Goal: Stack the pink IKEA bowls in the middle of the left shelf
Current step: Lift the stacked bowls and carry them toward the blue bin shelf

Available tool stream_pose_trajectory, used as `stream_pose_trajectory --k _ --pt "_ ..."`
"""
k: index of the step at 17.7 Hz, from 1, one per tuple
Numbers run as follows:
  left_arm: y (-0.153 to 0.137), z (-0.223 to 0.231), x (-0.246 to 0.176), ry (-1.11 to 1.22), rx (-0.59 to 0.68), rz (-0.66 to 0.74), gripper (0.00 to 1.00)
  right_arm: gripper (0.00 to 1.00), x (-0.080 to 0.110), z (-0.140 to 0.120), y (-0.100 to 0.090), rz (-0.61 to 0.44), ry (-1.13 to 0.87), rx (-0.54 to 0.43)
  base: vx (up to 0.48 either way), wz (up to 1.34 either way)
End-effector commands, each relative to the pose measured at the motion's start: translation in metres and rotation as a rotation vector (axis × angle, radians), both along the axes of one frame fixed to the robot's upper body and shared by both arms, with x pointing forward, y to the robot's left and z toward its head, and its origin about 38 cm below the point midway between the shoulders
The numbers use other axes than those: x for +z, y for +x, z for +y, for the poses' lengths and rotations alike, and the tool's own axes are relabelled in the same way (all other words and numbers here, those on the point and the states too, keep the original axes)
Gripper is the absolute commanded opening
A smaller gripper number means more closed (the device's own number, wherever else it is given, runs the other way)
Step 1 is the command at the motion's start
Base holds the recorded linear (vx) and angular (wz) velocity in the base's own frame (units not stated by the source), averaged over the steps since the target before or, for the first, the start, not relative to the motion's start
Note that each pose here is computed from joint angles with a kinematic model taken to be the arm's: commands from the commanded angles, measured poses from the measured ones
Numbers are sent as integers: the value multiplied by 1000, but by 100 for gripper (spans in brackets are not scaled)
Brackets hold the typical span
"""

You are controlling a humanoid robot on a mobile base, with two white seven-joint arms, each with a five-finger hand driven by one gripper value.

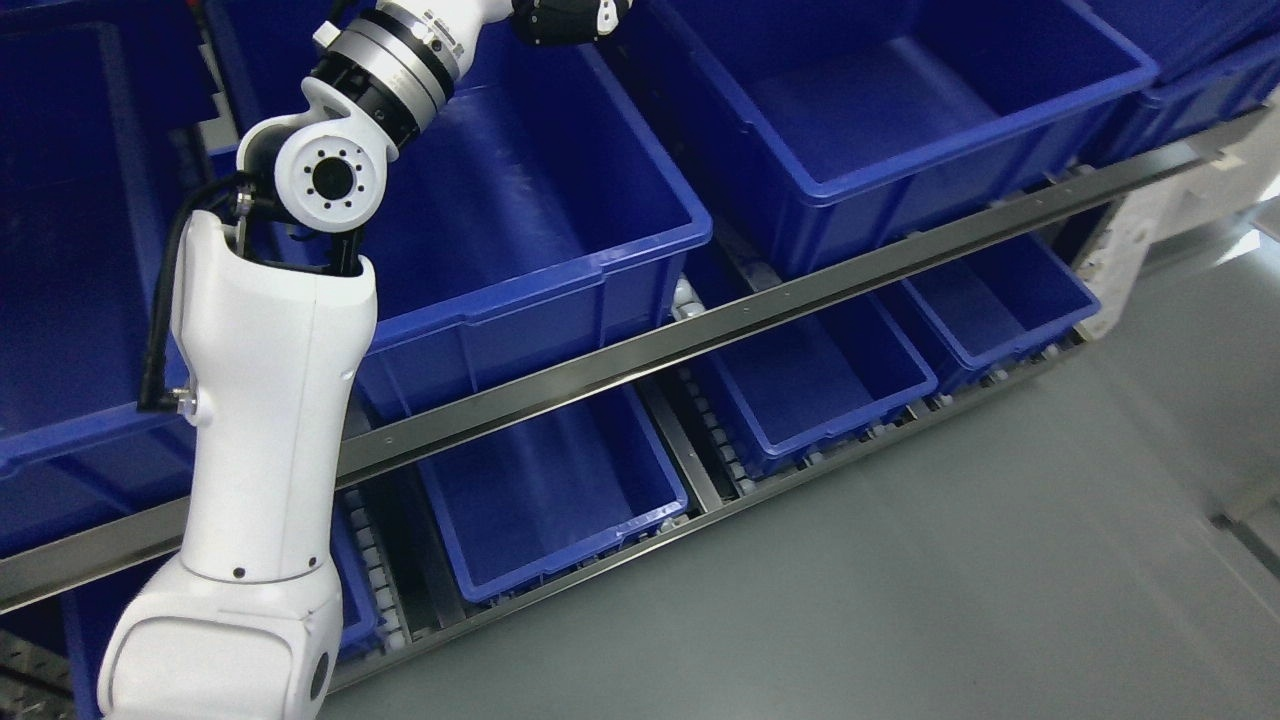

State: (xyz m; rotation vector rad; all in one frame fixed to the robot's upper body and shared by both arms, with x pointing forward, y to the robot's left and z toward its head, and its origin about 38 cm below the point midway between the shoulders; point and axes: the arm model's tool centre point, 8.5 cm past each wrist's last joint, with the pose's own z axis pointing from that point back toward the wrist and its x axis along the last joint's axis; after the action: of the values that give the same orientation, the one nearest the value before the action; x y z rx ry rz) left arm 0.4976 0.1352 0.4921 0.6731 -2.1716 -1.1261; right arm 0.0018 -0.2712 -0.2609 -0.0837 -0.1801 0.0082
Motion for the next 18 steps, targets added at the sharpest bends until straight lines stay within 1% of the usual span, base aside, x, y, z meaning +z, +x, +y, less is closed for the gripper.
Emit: stream_pose_trajectory --k 1,3,5,7,9,10,14,18 --pt "5 15 4 -13 34 0 3 100 1 -11 0 1 -18 -1 -16 479" --pt "5 16 8 -14 37 0 3 100 1 -11 0 1 -18 -1 -11 419" --pt "14 17 1 -5 46 58 3 100 1 -11 0 1 -18 -1 -5 312" --pt "31 15 -29 38 44 167 3 100 1 -11 0 1 -18 -1 0 222" --pt "44 -2 -81 118 25 279 4 100 1 -11 0 1 -18 -1 1 133" --pt "49 -10 -95 152 14 310 4 100 1 -11 0 1 -18 -1 -1 86" --pt "67 -9 -131 204 39 412 4 100 1 -11 0 1 -18 -1 -1 -14" --pt "66 -6 -152 220 45 438 5 100 1 -11 0 1 -18 -1 0 -14"
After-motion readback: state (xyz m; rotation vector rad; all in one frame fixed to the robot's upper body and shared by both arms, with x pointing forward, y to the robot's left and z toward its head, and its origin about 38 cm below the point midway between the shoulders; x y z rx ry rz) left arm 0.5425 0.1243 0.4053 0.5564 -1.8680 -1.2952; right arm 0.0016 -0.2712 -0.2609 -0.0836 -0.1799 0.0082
